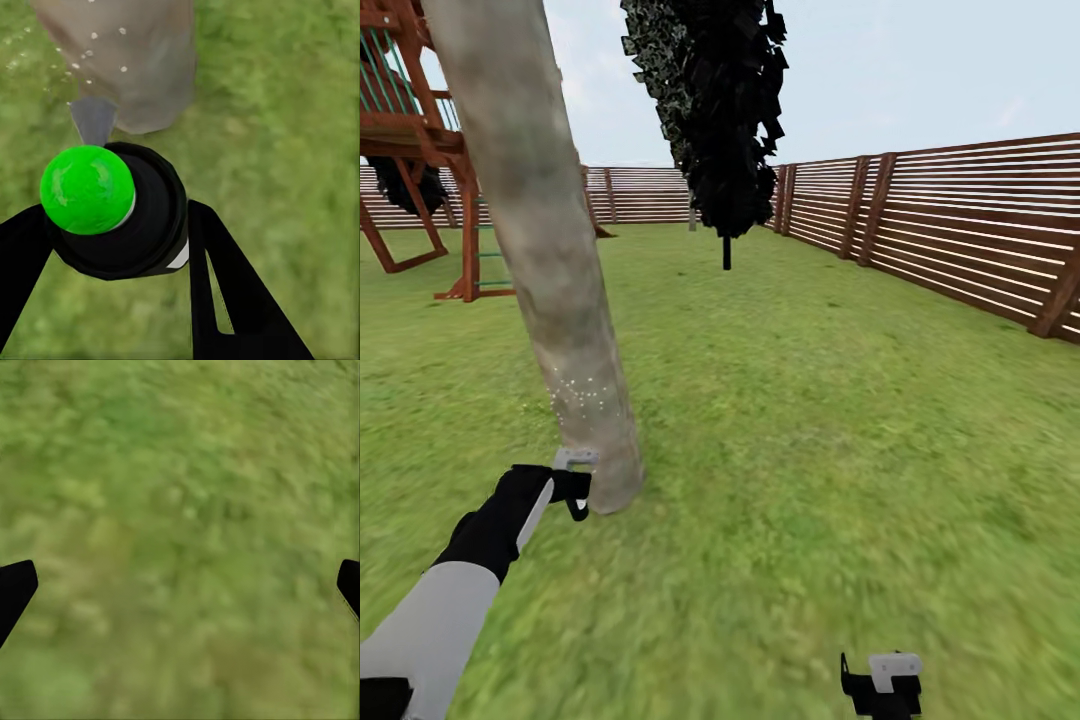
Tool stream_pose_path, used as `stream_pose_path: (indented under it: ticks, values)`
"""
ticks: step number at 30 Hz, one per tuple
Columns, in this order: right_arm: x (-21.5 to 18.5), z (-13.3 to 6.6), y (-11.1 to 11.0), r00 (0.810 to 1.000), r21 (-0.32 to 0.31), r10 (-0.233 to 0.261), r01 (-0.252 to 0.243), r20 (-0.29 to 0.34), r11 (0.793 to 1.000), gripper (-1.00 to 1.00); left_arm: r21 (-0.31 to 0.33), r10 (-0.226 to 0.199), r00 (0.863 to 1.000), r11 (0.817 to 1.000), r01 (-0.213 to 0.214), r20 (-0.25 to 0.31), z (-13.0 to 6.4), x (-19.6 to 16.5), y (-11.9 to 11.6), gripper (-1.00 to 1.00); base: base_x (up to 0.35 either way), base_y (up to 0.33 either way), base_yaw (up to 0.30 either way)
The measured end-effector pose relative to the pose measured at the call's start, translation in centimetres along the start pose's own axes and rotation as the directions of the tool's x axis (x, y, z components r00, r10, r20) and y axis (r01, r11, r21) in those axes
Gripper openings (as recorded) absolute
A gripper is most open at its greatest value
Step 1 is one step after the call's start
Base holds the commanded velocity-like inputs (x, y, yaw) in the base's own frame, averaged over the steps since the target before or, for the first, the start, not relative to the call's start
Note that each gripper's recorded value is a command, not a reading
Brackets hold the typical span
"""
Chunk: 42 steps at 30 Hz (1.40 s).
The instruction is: In the garden, pick up the pesticide atomizer on the floor and spray pesticide onto both trees until each tree trunk is fully covered.
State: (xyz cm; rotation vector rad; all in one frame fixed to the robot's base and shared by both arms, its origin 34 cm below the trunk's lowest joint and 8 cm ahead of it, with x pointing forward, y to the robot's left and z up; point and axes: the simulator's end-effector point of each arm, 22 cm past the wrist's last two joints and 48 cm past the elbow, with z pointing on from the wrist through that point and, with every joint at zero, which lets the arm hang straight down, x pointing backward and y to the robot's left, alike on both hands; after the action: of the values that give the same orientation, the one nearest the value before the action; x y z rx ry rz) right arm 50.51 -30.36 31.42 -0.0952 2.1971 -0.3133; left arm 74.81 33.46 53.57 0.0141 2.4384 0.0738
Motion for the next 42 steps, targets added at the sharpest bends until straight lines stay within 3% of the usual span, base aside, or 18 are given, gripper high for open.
stream_pose_path:
  ticks: [4, 6, 9, 11, 14, 16, 23, 27, 29, 31, 34, 38, 41, 42]
  values:
    - [0.0, 0.0, 0.0, 1.0, 0.0, 0.0, 0.0, 0.0, 1.0, 1.0, -0.031, -0.013, 0.996, 0.999, 0.01, -0.089, 1.3, 4.4, 2.3, -1.0, 0.023, -0.01, 0.246]
    - [0.0, 0.0, 0.0, 1.0, 0.0, 0.0, 0.0, 0.0, 1.0, 1.0, -0.02, -0.013, 0.996, 1.0, 0.011, -0.09, 1.5, 4.8, 1.6, -1.0, 0.002, -0.001, 0.261]
    - [0.0, 0.0, 0.0, 1.0, -0.001, 0.0, 0.0, 0.0, 1.0, 1.0, 0.02, -0.018, 0.997, 1.0, 0.02, -0.07, 1.8, 4.5, -1.2, -1.0, 0.0, 0.0, 0.071]
    - [0.0, 0.0, 0.0, 1.0, -0.001, 0.0, 0.0, 0.0, 1.0, 1.0, 0.018, -0.014, 0.998, 1.0, 0.015, -0.064, 1.7, 4.2, -1.3, -1.0, 0.0, 0.0, 0.011]
    - [0.0, 0.0, 0.0, 1.0, -0.002, 0.0, 0.0, 0.0, 1.0, 1.0, -0.043, -0.009, 0.998, 0.999, 0.006, -0.065, 1.4, 4.3, 3.1, -1.0, 0.0, 0.0, 0.001]
    - [0.0, 0.0, 0.0, 1.0, -0.001, 0.0, 0.0, 0.0, 1.0, 1.0, -0.048, -0.011, 0.998, 0.999, 0.008, -0.062, 1.3, 4.2, 3.5, -1.0, 0.1, -0.06, 0.0]
    - [0.0, 0.0, 0.0, 1.0, -0.002, -0.001, 0.001, 0.0, 1.0, 1.0, 0.03, -0.014, 0.999, 0.999, 0.015, -0.05, 1.6, 3.7, -2.2, -1.0, 0.217, -0.174, 0.061]
    - [0.0, 0.0, 0.2, 1.0, -0.004, 0.0, 0.0, 0.0, 1.0, 1.0, 0.019, -0.01, 0.998, 1.0, 0.011, -0.057, 1.7, 4.0, -1.6, -1.0, 0.052, -0.259, 0.207]
    - [0.0, 0.0, 0.1, 1.0, -0.003, -0.001, 0.001, 0.0, 1.0, 1.0, 0.001, -0.009, 0.993, 1.0, 0.009, -0.117, 2.4, 8.0, -0.5, -1.0, 0.007, -0.272, 0.037]
    - [0.0, 0.0, 0.1, 1.0, -0.004, -0.001, 0.001, 0.0, 1.0, 1.0, -0.01, -0.004, 0.995, 1.0, 0.003, -0.098, 2.9, 9.7, 0.3, -1.0, 0.133, -0.237, 0.008]
    - [0.0, 0.0, 0.1, 1.0, -0.002, -0.001, 0.001, 0.0, 1.0, 1.0, -0.006, -0.003, 0.997, 1.0, 0.003, -0.074, 3.2, 10.0, -0.4, -1.0, 0.253, -0.178, 0.001]
    - [0.0, 0.0, 0.1, 1.0, -0.003, -0.001, 0.001, 0.0, 1.0, 1.0, 0.022, -0.014, 0.998, 1.0, 0.015, -0.064, 3.3, 9.7, -4.2, -1.0, 0.272, -0.169, 0.027]
    - [0.0, 0.0, 0.1, 1.0, -0.003, -0.001, 0.001, 0.0, 1.0, 1.0, 0.005, -0.01, 0.998, 1.0, 0.011, -0.063, 3.2, 9.6, -3.3, -1.0, 0.274, -0.168, 0.22]
    - [0.0, 0.0, 0.1, 1.0, -0.003, -0.001, 0.001, 0.0, 1.0, 1.0, -0.028, -0.002, 0.998, 1.0, 0.0, -0.067, 3.2, 9.9, -1.5, -1.0, 0.275, -0.167, 0.271]
